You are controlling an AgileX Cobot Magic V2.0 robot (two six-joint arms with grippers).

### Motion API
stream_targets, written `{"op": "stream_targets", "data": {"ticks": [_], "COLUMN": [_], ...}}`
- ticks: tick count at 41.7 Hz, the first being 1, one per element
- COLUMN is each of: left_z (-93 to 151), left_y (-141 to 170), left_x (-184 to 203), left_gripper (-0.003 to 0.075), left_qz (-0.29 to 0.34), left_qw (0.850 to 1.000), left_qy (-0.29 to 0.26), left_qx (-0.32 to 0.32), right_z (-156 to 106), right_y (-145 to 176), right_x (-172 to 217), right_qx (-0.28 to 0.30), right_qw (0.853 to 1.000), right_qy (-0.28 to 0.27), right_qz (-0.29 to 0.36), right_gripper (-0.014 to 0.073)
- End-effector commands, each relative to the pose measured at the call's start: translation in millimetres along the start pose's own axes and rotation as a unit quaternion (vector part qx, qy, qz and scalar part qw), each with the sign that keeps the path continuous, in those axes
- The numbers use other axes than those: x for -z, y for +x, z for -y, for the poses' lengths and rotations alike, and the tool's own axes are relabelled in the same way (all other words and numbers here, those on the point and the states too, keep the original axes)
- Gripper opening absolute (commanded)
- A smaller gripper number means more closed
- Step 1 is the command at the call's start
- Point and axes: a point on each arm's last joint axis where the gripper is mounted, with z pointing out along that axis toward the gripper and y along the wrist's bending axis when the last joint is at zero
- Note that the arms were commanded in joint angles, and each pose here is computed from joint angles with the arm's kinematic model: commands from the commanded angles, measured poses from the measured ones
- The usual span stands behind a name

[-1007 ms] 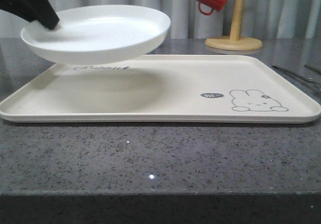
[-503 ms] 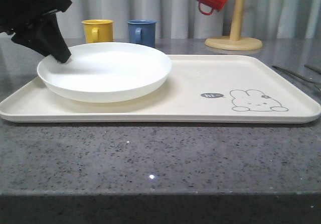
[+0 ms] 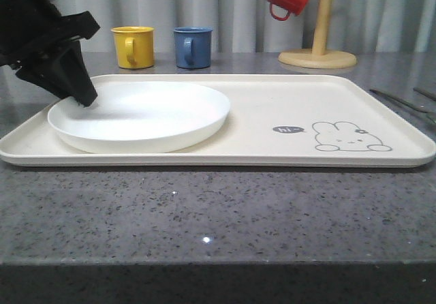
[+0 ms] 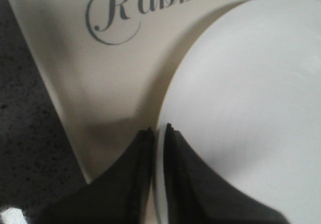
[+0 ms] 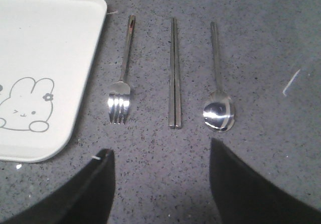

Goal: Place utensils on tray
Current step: 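Open the left gripper and raise it away from the plate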

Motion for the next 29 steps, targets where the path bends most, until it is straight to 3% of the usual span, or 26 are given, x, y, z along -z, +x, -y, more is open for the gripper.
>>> {"op": "stream_targets", "data": {"ticks": [1, 5, 13, 22, 29], "left_z": [8, 11, 30, 81, 118], "left_y": [-12, -11, -20, -6, 18], "left_x": [23, 29, 74, 116, 144], "left_gripper": [0.0312, 0.04, 0.0404, 0.0401, 0.0401], "left_qz": [0.044, 0.044, 0.097, 0.114, 0.139], "left_qw": [0.999, 0.999, 0.994, 0.982, 0.971], "left_qy": [0.0, 0.0, -0.018, -0.075, -0.123], "left_qx": [-0.006, -0.011, -0.052, -0.132, -0.153], "right_z": [0, 0, 0, 0, 0], "right_y": [-15, -15, -15, -15, -15], "right_x": [5, 5, 5, 5, 5], "right_qx": [0.002, 0.002, 0.002, 0.002, 0.002], "right_qw": [0.999, 0.999, 0.999, 0.999, 0.999], "right_qy": [0.002, 0.002, 0.002, 0.002, 0.002], "right_qz": [0.043, 0.043, 0.043, 0.043, 0.043], "right_gripper": [0.0445, 0.0445, 0.0445, 0.0445, 0.0445]}}
